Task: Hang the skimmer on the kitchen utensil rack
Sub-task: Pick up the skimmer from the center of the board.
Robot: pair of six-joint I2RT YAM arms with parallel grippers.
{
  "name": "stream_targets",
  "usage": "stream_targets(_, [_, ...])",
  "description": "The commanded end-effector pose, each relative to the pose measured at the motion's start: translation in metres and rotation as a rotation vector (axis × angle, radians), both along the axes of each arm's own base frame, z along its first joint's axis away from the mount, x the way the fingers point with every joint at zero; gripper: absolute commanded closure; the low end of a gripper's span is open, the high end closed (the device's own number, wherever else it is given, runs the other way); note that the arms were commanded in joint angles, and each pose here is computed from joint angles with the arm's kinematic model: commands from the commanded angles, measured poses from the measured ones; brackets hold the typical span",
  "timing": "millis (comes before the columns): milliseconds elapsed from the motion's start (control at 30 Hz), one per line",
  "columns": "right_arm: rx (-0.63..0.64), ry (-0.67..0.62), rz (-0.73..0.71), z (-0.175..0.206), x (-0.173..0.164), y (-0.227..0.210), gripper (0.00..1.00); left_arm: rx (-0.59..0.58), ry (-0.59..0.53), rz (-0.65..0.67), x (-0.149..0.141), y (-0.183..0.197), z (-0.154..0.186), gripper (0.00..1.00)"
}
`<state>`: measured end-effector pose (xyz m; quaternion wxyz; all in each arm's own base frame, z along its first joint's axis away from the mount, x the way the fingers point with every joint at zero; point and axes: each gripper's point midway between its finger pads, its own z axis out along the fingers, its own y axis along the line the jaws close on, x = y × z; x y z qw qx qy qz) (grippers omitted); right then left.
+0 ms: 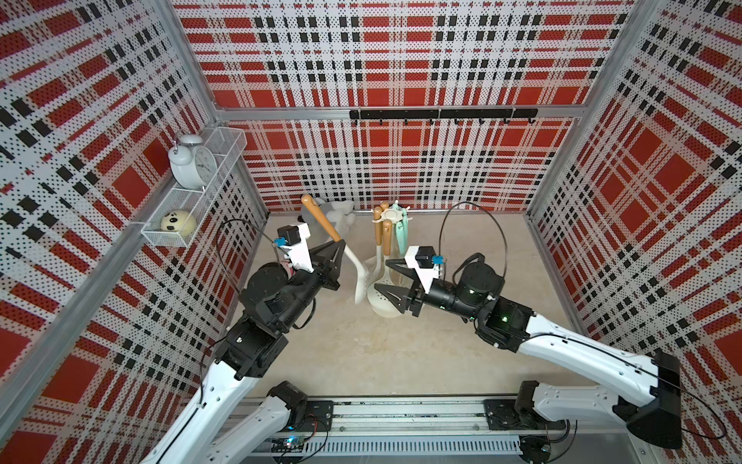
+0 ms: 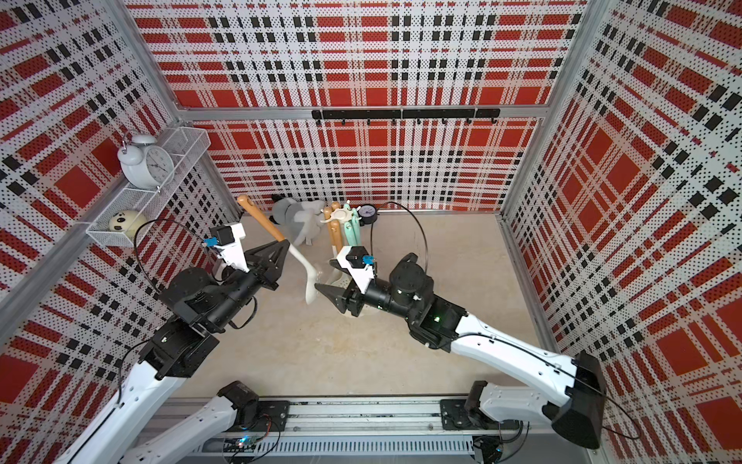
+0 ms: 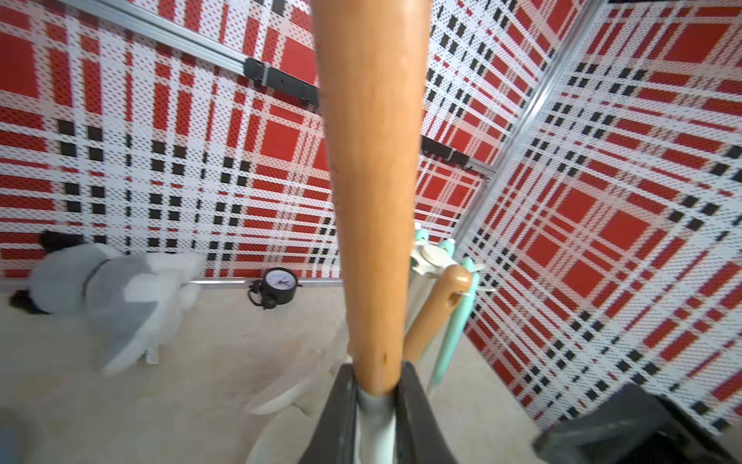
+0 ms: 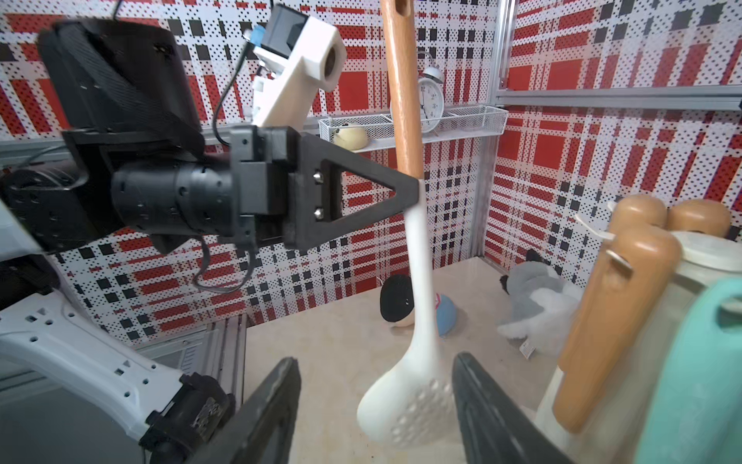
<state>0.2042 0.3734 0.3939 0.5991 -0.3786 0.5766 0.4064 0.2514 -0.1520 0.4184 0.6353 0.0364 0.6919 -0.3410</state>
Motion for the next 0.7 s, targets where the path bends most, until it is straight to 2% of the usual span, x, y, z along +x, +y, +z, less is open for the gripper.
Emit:
stream_targets(0, [0.022, -0.078, -0.013, 0.019, 0.010, 0.015, 0.36, -0.098, -0.048, -0.151, -0.026, -0.016, 0.032, 1.00])
stream_targets(100, [-0.017, -0.079, -0.005, 0.014, 0.019, 0.032, 0.38, -0.105, -0.043, -0.194, -0.032, -0.024, 0.032, 1.00])
stream_targets(200, [-0.044, -0.071, -0.016, 0.009, 0.027, 0.044, 0.47, -0.101, -0.037, -0.212, -0.035, -0.030, 0.030, 1.00])
stream_targets(367, [-0.040, -0.053, -0.032, 0.008, 0.030, 0.047, 0.68, -0.098, -0.042, -0.224, -0.036, -0.034, 0.029, 1.00])
stream_targets(500, [0.023, -0.019, 0.026, 0.020, 0.013, 0.037, 1.00, -0.101, -0.104, -0.247, -0.043, -0.035, 0.039, 1.00])
stream_targets(533, [0.049, -0.007, 0.051, 0.025, 0.006, 0.034, 1.00, -0.110, -0.138, -0.262, -0.048, -0.034, 0.045, 0.95])
stream_targets(633, [0.126, 0.023, 0.126, 0.041, -0.013, 0.024, 1.00, -0.145, -0.258, -0.284, -0.063, -0.029, 0.068, 0.50])
stream_targets(667, [0.153, 0.032, 0.131, 0.046, -0.016, 0.019, 1.00, -0.170, -0.295, -0.271, -0.067, -0.023, 0.077, 0.41])
